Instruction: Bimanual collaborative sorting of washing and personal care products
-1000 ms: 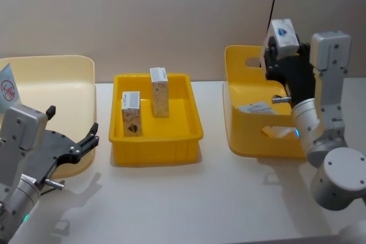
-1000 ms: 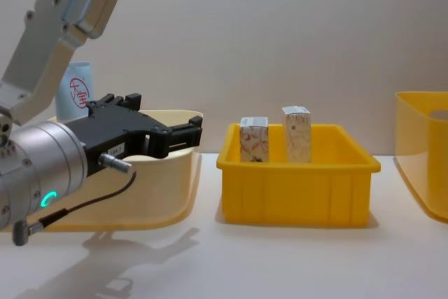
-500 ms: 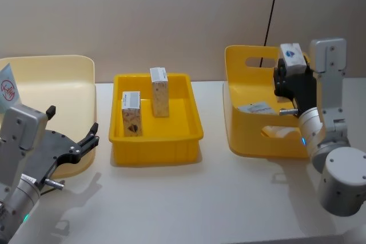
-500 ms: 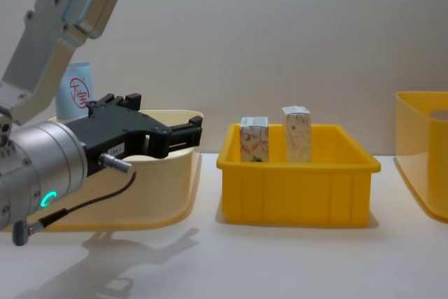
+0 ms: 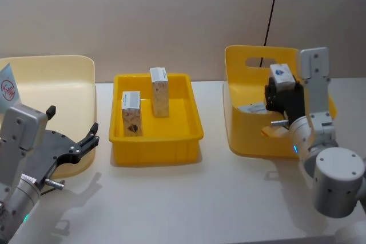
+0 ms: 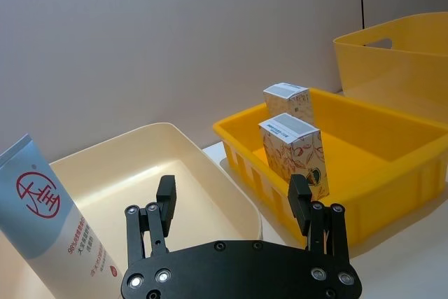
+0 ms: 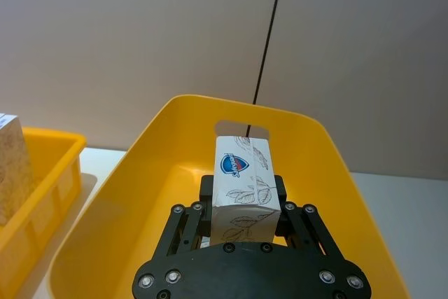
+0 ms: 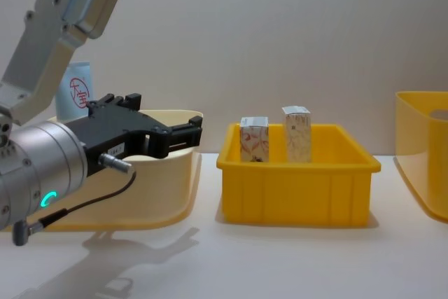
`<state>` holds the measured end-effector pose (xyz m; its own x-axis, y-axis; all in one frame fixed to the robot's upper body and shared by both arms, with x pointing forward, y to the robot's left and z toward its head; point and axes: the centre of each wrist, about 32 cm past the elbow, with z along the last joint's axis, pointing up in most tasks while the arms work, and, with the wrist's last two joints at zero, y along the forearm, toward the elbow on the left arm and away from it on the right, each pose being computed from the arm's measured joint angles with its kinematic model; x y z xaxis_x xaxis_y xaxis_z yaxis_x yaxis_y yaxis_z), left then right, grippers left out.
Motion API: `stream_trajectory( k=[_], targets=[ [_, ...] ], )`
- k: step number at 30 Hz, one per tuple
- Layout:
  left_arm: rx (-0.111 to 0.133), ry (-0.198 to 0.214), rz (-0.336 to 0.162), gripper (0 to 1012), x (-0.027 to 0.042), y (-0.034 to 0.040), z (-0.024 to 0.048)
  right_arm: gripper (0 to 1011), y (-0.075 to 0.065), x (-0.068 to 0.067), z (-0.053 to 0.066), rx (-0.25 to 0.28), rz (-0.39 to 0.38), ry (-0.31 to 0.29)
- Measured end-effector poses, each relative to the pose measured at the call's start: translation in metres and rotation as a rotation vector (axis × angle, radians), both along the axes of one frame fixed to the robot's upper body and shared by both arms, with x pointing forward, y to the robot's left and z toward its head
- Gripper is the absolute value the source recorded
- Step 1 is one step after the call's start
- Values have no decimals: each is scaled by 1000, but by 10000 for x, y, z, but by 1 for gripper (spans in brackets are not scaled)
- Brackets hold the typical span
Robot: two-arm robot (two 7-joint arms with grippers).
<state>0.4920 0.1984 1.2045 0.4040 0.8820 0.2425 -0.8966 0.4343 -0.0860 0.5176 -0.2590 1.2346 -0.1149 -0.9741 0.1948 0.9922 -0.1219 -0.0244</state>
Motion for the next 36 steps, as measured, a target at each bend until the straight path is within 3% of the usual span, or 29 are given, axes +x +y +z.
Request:
stream_trajectory(
  k=[8, 12, 14, 19, 24, 36],
  targets=[
    [0, 0, 0, 1000, 0, 0, 0, 496, 23, 33, -31, 9, 13, 29],
    [0, 0, 0, 1000, 0, 0, 0, 680, 29, 43, -39, 12, 17, 36],
    [0, 0, 0, 1000, 0, 0, 0, 699, 31, 47, -42, 13, 18, 39],
    [0, 0, 0, 1000, 0, 0, 0, 887, 35, 55, -48, 16, 22, 45],
    [0, 0, 0, 1000, 0, 0, 0, 993, 41, 60, -59, 18, 24, 54],
    [0, 0, 0, 999, 0, 0, 0, 1001, 46, 63, -64, 21, 30, 56]
  ],
)
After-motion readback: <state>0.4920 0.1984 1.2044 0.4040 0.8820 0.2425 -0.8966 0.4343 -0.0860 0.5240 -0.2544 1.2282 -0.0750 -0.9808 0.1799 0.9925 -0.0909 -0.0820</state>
